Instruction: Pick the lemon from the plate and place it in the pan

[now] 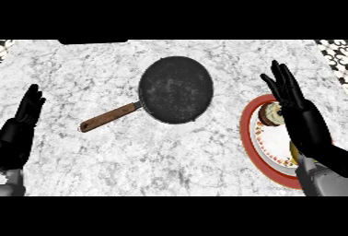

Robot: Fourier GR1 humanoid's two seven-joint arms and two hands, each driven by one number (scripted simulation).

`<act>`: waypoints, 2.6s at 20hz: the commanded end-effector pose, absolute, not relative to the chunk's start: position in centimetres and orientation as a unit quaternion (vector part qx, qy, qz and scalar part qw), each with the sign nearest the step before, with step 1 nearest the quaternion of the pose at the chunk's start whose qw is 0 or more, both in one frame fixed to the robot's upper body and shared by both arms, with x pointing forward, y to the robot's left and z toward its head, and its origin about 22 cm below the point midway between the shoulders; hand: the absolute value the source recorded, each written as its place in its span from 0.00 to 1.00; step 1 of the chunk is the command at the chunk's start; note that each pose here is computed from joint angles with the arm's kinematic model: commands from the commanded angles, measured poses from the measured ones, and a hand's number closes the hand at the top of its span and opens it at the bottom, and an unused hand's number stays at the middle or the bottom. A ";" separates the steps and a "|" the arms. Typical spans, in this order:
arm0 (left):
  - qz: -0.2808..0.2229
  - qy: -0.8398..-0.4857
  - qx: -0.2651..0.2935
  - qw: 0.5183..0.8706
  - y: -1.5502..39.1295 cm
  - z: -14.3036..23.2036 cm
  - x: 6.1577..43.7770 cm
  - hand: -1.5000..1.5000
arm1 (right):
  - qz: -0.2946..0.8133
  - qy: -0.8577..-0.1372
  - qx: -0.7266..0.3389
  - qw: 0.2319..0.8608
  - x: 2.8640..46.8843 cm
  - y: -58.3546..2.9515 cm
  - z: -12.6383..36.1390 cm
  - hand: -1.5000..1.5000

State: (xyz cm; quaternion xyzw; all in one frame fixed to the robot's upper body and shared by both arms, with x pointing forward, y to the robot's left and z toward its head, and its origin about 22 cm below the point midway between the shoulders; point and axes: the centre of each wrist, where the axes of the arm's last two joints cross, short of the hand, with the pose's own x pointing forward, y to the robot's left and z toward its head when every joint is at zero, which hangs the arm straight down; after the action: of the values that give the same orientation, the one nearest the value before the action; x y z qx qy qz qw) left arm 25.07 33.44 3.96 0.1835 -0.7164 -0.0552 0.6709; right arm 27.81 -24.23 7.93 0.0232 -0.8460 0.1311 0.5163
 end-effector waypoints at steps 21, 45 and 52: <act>-0.042 -0.559 0.235 0.794 36.8 1.3 25.5 0.50 | 0.207 -0.738 -0.297 0.570 19.8 -35.8 11.8 0.00; -0.048 -0.562 0.229 0.793 35.6 1.1 27.2 0.50 | 0.555 -0.270 -0.436 0.655 24.9 -24.7 14.6 0.00; -0.040 -0.567 0.227 0.791 33.8 2.3 28.5 0.50 | 0.556 -0.257 -0.440 0.656 26.0 -23.6 9.9 0.00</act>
State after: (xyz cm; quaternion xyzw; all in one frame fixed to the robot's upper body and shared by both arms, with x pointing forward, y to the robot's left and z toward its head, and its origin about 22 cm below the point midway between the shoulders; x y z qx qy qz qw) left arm 27.58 34.76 1.01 0.2289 -0.5631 -0.0479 0.7926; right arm 25.48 -25.45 12.77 -0.4213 -0.2901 0.5533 0.6574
